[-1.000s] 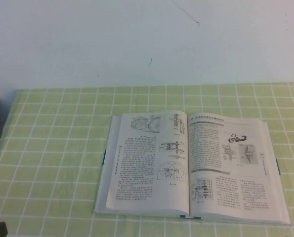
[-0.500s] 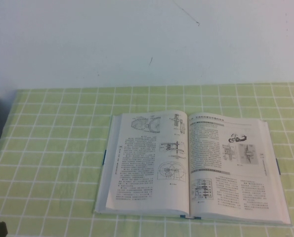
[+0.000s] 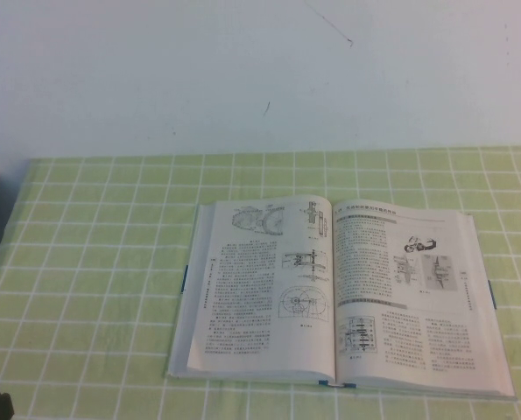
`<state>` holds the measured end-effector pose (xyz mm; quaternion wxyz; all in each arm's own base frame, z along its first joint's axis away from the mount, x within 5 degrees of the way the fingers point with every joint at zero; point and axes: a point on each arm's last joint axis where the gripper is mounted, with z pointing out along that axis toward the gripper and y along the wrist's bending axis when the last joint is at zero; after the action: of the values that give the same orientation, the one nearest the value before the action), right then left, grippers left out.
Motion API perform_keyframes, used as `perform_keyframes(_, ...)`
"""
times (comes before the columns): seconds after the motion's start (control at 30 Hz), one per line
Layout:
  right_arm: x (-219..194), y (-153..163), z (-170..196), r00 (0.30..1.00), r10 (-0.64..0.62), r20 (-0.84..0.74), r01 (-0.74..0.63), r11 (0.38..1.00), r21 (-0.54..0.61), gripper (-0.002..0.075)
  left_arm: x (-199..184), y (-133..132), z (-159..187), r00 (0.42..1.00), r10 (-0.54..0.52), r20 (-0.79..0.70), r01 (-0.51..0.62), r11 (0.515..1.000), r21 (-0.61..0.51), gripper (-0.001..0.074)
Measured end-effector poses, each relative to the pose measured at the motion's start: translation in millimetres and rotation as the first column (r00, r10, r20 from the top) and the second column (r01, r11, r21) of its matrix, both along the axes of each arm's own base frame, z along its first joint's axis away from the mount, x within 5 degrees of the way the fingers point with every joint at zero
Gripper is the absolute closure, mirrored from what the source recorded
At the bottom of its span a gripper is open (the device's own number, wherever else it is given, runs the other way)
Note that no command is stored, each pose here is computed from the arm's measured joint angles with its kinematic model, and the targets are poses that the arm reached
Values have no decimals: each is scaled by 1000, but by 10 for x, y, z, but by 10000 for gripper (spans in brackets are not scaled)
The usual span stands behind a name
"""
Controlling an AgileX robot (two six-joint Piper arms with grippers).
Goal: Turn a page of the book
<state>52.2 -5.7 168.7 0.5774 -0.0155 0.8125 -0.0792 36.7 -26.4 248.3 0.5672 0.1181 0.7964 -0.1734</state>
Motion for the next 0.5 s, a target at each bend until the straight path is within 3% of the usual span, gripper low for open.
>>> perform_keyframes(0.5,-12,2,0,1000,-1,-13,1,1000,5,728,0,0,0,1000,0,0,0,1000,0,738)
